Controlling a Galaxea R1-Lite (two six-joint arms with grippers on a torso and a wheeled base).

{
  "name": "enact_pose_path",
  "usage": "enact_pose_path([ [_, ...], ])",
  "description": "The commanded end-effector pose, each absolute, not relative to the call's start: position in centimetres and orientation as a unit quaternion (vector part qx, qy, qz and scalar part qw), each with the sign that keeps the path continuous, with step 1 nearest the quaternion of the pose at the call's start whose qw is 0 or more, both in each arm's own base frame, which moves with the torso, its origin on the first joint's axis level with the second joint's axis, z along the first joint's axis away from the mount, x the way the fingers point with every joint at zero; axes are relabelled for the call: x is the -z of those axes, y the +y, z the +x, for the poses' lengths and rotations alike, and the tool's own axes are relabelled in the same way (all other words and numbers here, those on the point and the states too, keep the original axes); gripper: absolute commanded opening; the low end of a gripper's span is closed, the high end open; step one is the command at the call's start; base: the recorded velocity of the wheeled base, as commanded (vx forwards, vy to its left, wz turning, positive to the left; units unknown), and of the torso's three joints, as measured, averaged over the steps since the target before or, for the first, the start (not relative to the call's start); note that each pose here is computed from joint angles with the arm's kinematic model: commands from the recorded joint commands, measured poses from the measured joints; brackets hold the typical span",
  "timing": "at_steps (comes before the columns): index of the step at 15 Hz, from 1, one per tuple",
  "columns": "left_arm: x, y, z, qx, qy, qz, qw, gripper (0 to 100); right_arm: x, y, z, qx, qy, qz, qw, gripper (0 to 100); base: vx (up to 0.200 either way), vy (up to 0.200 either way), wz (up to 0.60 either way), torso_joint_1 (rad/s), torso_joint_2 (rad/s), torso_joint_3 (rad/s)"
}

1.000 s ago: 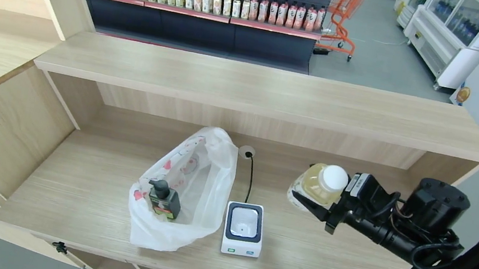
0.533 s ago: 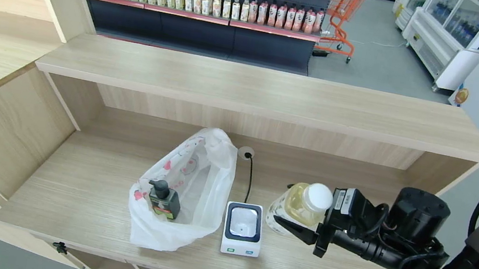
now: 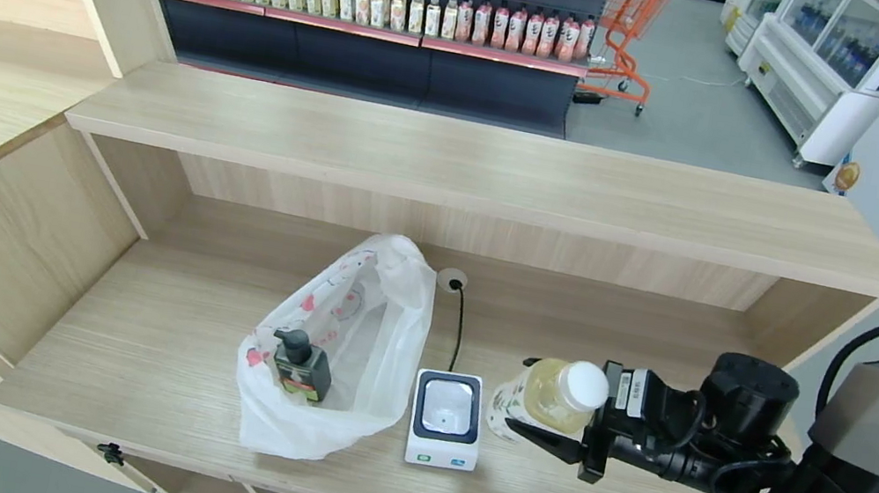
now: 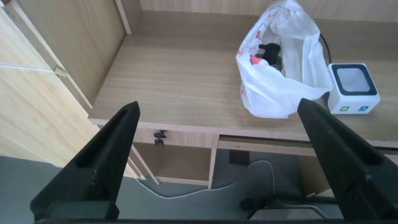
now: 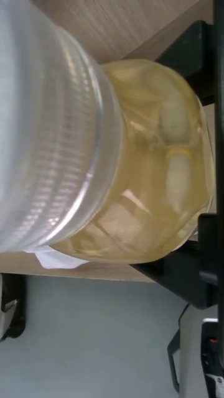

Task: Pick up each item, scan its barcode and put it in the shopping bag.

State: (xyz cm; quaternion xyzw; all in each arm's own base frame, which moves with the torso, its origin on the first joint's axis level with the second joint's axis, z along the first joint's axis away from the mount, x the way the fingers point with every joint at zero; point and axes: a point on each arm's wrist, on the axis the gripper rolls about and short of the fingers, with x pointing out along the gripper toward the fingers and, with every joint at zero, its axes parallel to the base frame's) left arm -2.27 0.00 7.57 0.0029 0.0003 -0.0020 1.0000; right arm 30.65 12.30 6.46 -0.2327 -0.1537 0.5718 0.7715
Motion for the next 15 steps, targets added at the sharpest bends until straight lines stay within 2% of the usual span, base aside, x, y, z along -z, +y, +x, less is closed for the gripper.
enact_pose_path([
  [1, -7.6, 0.0, -2.3, 0.002, 0.000, 0.003, 1.000, 100, -5.0, 12.5, 32.1, -0.573, -0.150, -0.232, 0.771, 0, 0.000, 0.000, 0.00, 0.000, 0.00, 0.000],
  [6, -7.6, 0.0, -2.3, 0.002, 0.000, 0.003, 1.000, 100, -4.6, 13.7, 34.8, -0.585, -0.188, -0.238, 0.752, 0, 0.000, 0.000, 0.00, 0.000, 0.00, 0.000],
  [11, -7.6, 0.0, -2.3, 0.002, 0.000, 0.003, 1.000, 100, -2.3, 15.2, 35.4, -0.643, -0.262, -0.275, 0.665, 0, 0.000, 0.000, 0.00, 0.000, 0.00, 0.000],
  [15, -7.6, 0.0, -2.3, 0.002, 0.000, 0.003, 1.000, 100, -1.7, 16.0, 36.3, -0.640, -0.287, -0.290, 0.651, 0, 0.000, 0.000, 0.00, 0.000, 0.00, 0.000],
])
